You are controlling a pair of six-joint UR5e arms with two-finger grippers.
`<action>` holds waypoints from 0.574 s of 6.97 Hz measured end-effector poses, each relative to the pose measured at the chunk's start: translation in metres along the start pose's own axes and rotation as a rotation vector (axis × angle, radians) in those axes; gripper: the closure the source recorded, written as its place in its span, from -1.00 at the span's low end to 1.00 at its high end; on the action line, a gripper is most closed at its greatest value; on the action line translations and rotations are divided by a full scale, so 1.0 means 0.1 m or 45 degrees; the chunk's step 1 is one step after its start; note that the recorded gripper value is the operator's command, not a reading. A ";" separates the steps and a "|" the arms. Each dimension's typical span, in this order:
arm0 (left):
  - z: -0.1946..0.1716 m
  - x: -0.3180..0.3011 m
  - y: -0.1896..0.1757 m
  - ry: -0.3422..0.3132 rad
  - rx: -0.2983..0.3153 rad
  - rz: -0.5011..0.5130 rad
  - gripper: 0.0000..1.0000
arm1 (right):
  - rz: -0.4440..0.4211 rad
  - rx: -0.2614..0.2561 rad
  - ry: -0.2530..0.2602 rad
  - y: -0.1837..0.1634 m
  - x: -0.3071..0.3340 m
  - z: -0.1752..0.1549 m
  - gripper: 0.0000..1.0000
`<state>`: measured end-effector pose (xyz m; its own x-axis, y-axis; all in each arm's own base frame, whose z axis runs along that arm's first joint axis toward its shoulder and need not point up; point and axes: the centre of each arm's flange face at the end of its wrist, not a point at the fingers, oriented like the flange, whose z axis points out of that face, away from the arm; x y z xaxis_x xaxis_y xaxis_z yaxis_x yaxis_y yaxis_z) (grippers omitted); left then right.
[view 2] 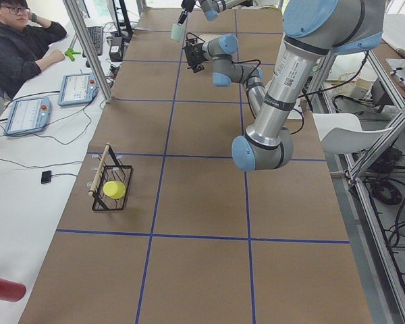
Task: Left arm grabs green cup and hands to right arm on tray
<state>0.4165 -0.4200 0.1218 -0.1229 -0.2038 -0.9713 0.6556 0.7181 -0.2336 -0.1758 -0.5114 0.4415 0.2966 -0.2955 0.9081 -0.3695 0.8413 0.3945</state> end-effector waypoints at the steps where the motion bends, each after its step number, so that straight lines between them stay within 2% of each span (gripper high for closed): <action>1: 0.03 -0.01 -0.17 -0.055 0.047 0.114 -0.99 | -0.036 -0.026 0.066 0.17 0.28 -0.11 1.00; 2: 0.06 -0.03 -0.32 -0.112 0.088 0.208 -0.98 | -0.080 -0.061 0.137 0.36 0.55 -0.25 1.00; 4: 0.10 -0.06 -0.48 -0.170 0.124 0.279 -0.98 | -0.157 -0.166 0.254 0.79 1.02 -0.51 1.00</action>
<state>0.3932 -0.4592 0.1392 0.1247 -0.1410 -0.9821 0.7251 0.6886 -0.0068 -0.1295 -0.4518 0.5582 0.5047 -0.3156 0.8035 -0.2068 0.8594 0.4675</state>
